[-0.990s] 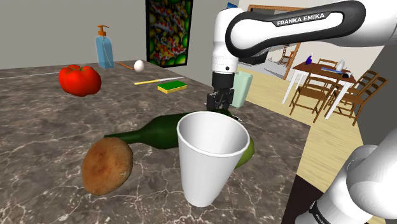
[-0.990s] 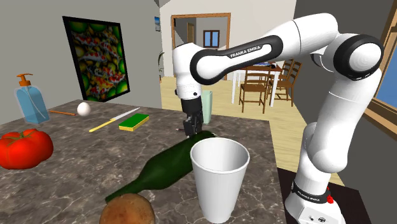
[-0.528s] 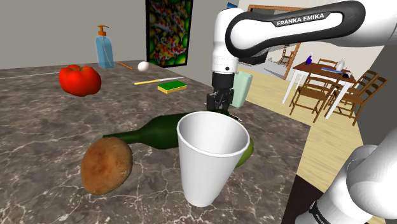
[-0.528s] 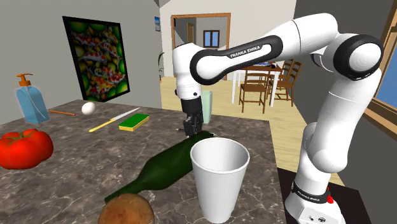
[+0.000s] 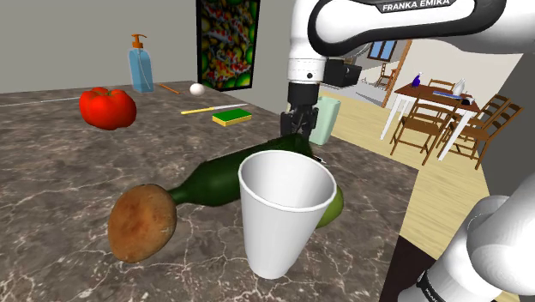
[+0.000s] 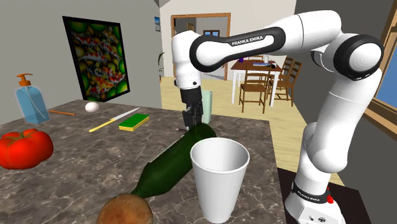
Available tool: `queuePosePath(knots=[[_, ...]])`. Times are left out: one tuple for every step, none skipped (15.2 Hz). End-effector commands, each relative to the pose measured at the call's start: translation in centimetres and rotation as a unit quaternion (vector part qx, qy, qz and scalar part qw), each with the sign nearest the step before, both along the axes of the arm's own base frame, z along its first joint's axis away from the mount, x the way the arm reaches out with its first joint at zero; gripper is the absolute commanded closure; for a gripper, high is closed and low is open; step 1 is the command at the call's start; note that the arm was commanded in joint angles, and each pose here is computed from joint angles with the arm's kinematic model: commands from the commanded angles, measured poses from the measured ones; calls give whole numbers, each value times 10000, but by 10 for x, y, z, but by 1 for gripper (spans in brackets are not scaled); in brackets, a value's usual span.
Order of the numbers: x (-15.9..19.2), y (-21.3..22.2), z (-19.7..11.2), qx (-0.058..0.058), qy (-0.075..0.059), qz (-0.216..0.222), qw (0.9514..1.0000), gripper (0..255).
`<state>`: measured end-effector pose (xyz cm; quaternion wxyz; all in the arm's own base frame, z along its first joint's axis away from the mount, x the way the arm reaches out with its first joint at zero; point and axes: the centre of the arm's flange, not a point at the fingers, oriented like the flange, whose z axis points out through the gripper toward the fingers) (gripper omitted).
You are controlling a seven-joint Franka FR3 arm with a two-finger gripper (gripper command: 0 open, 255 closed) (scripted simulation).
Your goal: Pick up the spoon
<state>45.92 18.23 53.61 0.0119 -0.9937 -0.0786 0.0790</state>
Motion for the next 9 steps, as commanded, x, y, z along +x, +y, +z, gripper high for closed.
queuePosePath(knots=[[-1,0,10,0,1,1,10000,255],[-1,0,16,0,1,1,10000,255],[-1,0,21,0,1,1,10000,255],[-1,0,26,0,1,1,10000,255],[-1,0,32,0,1,1,10000,255],[-1,0,37,0,1,1,10000,255],[-1,0,42,0,1,1,10000,255],[-1,0,43,0,1,1,10000,255],[-1,0,43,0,1,1,10000,255]])
